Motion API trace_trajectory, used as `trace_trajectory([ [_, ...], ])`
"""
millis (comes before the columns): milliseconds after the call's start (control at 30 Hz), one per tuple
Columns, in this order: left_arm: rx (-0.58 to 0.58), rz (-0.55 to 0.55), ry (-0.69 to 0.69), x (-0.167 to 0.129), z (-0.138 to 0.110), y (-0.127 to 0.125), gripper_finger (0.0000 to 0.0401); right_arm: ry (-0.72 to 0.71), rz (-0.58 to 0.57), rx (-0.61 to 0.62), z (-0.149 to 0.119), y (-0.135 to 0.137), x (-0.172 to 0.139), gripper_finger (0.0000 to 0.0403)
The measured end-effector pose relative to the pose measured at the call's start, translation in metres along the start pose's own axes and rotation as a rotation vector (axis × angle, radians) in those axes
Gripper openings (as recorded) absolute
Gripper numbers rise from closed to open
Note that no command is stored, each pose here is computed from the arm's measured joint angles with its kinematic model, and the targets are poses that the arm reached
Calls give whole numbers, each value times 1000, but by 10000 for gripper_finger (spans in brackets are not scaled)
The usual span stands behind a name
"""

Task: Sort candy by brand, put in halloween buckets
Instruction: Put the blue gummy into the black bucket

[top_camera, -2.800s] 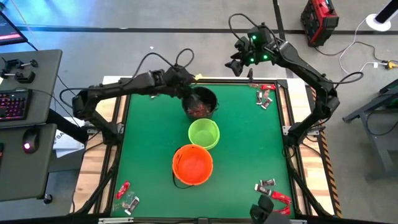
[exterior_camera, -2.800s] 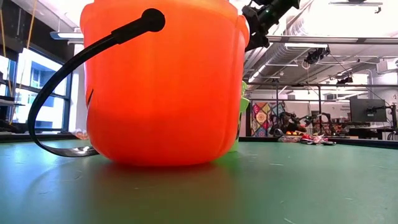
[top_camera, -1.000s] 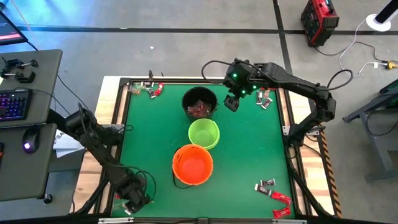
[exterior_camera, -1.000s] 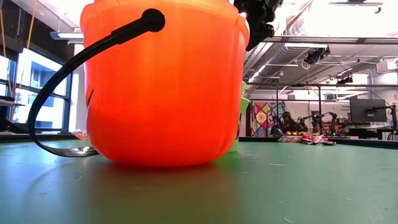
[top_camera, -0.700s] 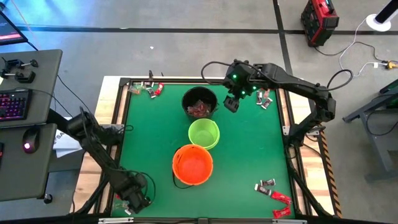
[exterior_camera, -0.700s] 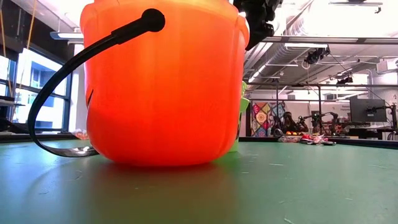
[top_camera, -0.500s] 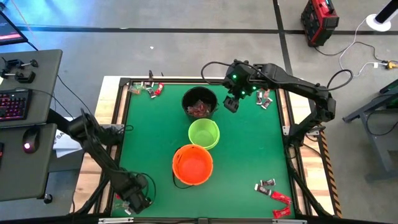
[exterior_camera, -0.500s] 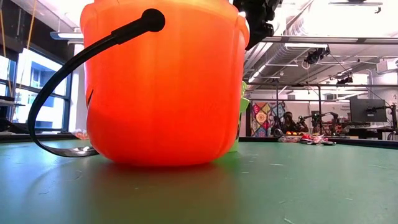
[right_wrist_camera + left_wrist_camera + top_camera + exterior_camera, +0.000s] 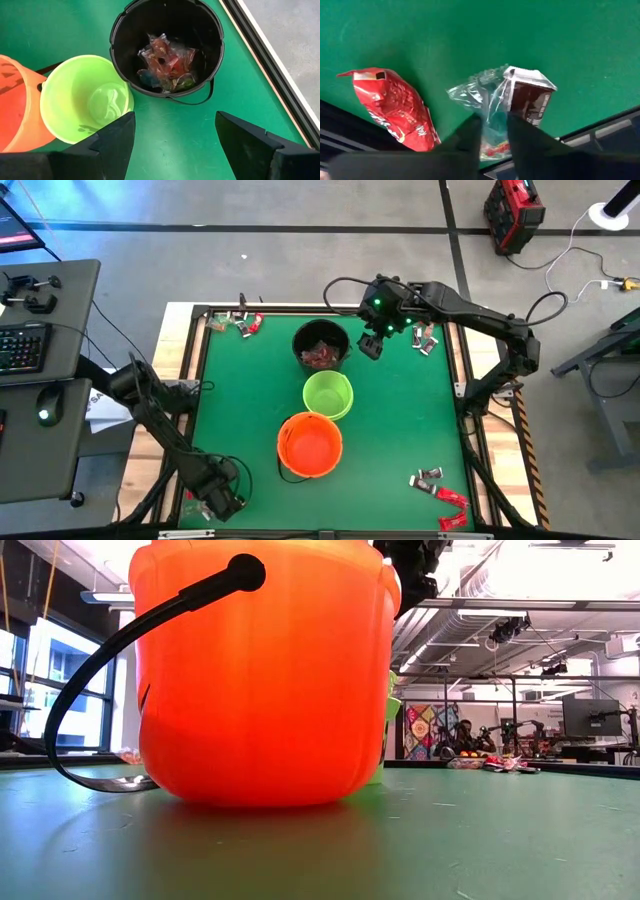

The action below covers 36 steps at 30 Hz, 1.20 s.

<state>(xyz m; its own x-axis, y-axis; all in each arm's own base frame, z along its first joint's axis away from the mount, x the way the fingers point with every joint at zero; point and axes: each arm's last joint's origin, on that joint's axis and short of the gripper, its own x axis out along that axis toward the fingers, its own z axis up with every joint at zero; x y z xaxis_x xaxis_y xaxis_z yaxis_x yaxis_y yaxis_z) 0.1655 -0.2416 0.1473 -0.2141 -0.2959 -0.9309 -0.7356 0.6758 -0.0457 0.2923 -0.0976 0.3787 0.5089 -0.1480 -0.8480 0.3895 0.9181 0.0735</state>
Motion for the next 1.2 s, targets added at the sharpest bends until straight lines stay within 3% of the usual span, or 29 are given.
trace_trajectory([
  [100,22,-13,-5,-5,-1,1,11,0,0,0,0,0,0,268],
  [333,66,-142,-50,-52,1,13,3,-2,0,0,0,0,0,268],
  [433,71,-278,-155,-88,6,25,3,-8,1,-8,1,0,0,268],
  [533,37,-434,-375,-126,20,41,1,-16,2,-1,2,0,0,268],
  [667,-29,-546,-707,-170,56,63,1,-20,15,32,2,1,0,268],
  [1000,70,-458,-1146,-235,184,110,0,-56,59,30,4,18,0,268],
  [1200,158,-333,-1380,-257,242,144,0,-92,91,57,6,32,-1,268],
])
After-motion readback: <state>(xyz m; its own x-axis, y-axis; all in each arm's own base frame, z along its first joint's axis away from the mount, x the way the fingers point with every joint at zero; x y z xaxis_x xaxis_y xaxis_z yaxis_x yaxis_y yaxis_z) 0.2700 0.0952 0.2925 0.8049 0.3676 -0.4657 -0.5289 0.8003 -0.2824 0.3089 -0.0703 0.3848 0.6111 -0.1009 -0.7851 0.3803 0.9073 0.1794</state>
